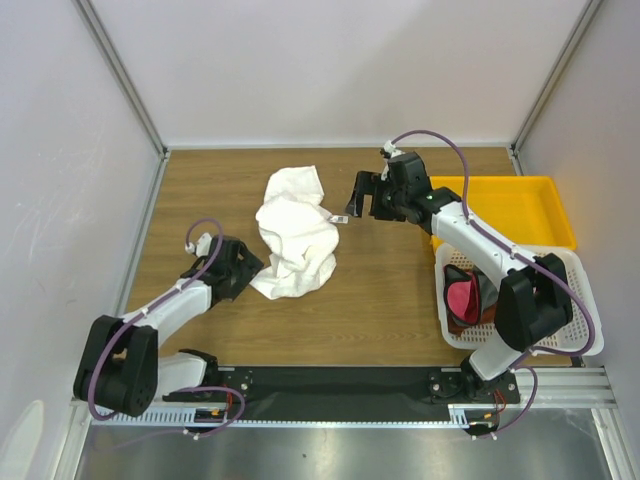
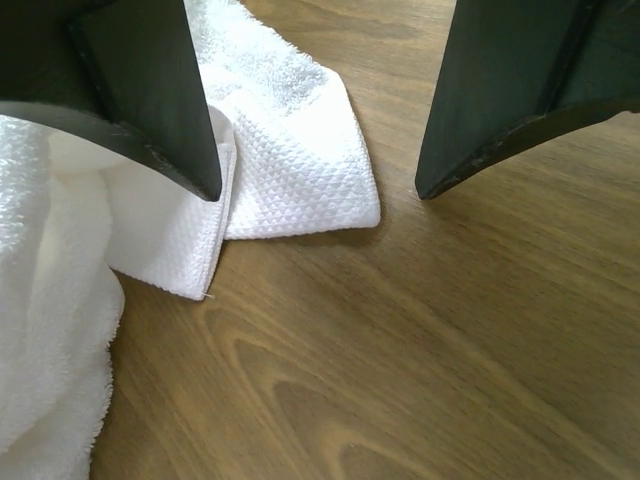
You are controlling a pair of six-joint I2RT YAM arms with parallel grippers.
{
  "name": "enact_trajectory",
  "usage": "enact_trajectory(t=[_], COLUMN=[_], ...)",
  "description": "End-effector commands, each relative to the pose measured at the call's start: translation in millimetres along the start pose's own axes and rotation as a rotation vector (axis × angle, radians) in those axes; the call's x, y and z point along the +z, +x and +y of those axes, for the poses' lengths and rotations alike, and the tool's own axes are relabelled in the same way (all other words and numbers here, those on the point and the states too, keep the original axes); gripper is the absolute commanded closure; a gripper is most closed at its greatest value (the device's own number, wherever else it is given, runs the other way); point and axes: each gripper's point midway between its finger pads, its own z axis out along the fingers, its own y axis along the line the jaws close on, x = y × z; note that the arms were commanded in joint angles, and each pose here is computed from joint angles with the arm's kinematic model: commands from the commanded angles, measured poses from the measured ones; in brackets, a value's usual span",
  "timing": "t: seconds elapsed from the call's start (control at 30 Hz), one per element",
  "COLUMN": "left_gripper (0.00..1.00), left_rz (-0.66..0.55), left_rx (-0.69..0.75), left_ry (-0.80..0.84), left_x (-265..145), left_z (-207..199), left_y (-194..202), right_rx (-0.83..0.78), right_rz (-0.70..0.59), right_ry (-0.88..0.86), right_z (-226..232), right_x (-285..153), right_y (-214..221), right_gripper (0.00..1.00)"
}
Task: Fold and stack the towels
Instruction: Flatten out the crumpled towel
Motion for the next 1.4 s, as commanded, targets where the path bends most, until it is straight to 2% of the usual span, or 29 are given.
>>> enact_trajectory(t=[0.0, 0.07, 0.1, 0.17, 0.27, 0.3, 0.37, 0.4, 0.47, 0.6, 0.73, 0.87, 1.07, 1.13, 1.37], left_gripper=[0.18, 0.22, 0.27, 0.32, 0.47, 0.58, 0.69, 0.84, 1.00, 1.00, 1.00, 1.00, 1.00, 1.00, 1.00], left_rz=[-0.032, -0.027, -0.028, -0.027, -0.035, -0.039, -0.043, -0.042, -0.068, -0.171, -0.326, -0.406, -0.521, -0.569, -0.675], left_rx=[-0.035, -0.036, -0.033, -0.031, -0.021, -0.018, -0.006, 0.006, 0.035, 0.070, 0.059, 0.021, -0.072, -0.099, -0.158], left_ry=[0.013, 0.008, 0.013, 0.012, 0.013, 0.011, 0.014, 0.002, -0.031, -0.053, -0.007, -0.074, -0.107, -0.096, -0.220], left_x=[2, 4, 4, 6, 9, 10, 11, 11, 9, -13, -59, -91, -128, -145, -181], left_z=[-11, -11, -12, -13, -13, -14, -16, -14, -12, -14, -27, -7, 17, 18, 47], left_y=[-6, -4, -4, -3, -4, -5, -7, -7, -15, -43, -86, -110, -137, -148, -174], right_rx=[-0.003, 0.000, 0.001, 0.006, 0.010, 0.012, 0.016, 0.022, 0.025, 0.025, 0.008, 0.015, 0.049, 0.047, 0.039], right_rz=[-0.010, -0.013, -0.013, -0.015, -0.015, -0.014, -0.019, -0.017, -0.030, -0.061, -0.101, -0.127, -0.156, -0.158, -0.176], right_ry=[0.017, 0.026, 0.025, 0.028, 0.025, 0.026, 0.020, 0.021, 0.011, -0.006, -0.007, -0.014, -0.082, -0.094, -0.107], right_z=[-2, -5, -5, -7, -7, -7, -5, -7, -4, 3, 11, 13, 32, 38, 50], right_x=[-4, -5, -5, -4, -2, -1, 1, 3, 7, 20, 41, 75, 99, 110, 145], right_y=[-6, -7, -7, -8, -9, -9, -10, -10, -13, -21, -31, -41, -57, -54, -56], right_gripper=[0.00, 0.00, 0.00, 0.00, 0.00, 0.00, 0.00, 0.00, 0.00, 0.00, 0.00, 0.00, 0.02, 0.02, 0.03])
